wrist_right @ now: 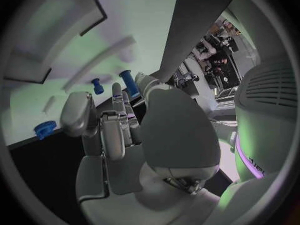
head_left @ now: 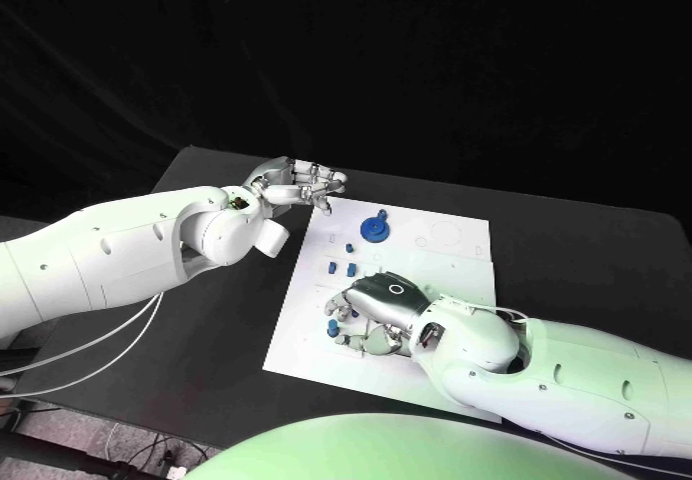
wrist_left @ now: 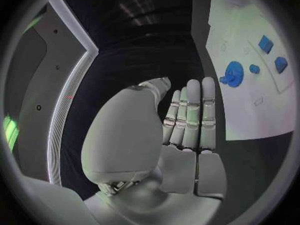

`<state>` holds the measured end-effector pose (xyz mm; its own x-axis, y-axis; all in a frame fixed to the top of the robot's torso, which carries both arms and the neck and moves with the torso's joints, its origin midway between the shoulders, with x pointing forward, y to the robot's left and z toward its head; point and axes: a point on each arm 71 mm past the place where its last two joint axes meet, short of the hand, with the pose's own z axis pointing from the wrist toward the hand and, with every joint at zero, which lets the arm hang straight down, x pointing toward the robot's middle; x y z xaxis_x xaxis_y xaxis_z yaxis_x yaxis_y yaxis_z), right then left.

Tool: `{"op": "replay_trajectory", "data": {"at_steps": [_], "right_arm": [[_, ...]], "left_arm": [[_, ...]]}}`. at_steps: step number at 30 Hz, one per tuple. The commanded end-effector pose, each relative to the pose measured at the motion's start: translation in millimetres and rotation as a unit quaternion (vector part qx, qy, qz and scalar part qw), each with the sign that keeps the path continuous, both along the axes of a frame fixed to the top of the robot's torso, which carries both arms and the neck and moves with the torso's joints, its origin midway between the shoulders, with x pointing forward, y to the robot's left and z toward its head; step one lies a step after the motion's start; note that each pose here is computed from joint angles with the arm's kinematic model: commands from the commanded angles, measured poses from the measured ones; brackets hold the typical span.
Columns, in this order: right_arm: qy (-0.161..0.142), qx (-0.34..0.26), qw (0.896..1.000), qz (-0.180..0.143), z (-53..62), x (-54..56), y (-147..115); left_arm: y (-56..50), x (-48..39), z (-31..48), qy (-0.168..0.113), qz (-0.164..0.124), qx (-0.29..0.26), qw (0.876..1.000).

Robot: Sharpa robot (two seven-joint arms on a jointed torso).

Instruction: Assemble the parts on the task board

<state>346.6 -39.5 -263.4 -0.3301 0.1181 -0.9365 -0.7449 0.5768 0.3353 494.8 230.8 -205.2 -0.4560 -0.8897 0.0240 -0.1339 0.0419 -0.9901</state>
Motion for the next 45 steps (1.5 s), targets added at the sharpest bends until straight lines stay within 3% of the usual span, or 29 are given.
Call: {"op": "replay_trajectory", "data": {"at_steps": [1, 7, 10, 14, 15, 21, 24, 29, 36, 45], "right_arm": [[-0.019, 0.04, 0.999, -0.005, 8.4, -1.3, -5.2], [-0.021, 0.071, 0.997, -0.02, 21.4, 1.0, -20.7], [0.002, 0.093, 0.995, -0.041, 30.8, 6.3, -36.0], [0.067, 0.109, 0.987, -0.1, 42.5, 22.4, -70.1], [0.094, 0.104, 0.982, -0.125, 44.8, 29.0, -85.8], [0.174, 0.081, 0.956, -0.22, 43.8, 42.0, -145.8], [0.196, 0.064, 0.943, -0.261, 40.9, 40.3, -171.0], [0.201, 0.029, 0.931, -0.303, 36.0, 28.9, -197.0], [0.188, -0.027, 0.926, -0.328, 25.2, 8.8, -209.2], [0.175, -0.039, 0.927, -0.329, 15.4, -3.3, -198.5]], "left_arm": [[-1.6, -0.7, 0.8, 0.0, -0.009, -0.005, 1.0], [-0.6, -0.9, 0.4, 0.0, -0.008, -0.004, 1.0], [-0.1, -1.0, 0.0, 0.001, -0.008, -0.004, 1.0], [0.7, -1.4, -1.3, 0.002, -0.007, -0.002, 1.0], [1.1, -1.7, -1.8, 0.003, -0.006, -0.002, 1.0], [1.1, -3.0, -2.3, 0.001, -0.005, -0.003, 1.0], [0.8, -4.1, -2.3, 0.0, -0.005, -0.005, 1.0], [-0.6, -5.7, -2.4, 0.0, -0.007, -0.006, 1.0], [-2.3, -7.1, -2.4, 0.0, -0.009, -0.008, 1.0], [-2.3, -7.5, -2.6, 0.001, -0.009, -0.007, 1.0]]}}
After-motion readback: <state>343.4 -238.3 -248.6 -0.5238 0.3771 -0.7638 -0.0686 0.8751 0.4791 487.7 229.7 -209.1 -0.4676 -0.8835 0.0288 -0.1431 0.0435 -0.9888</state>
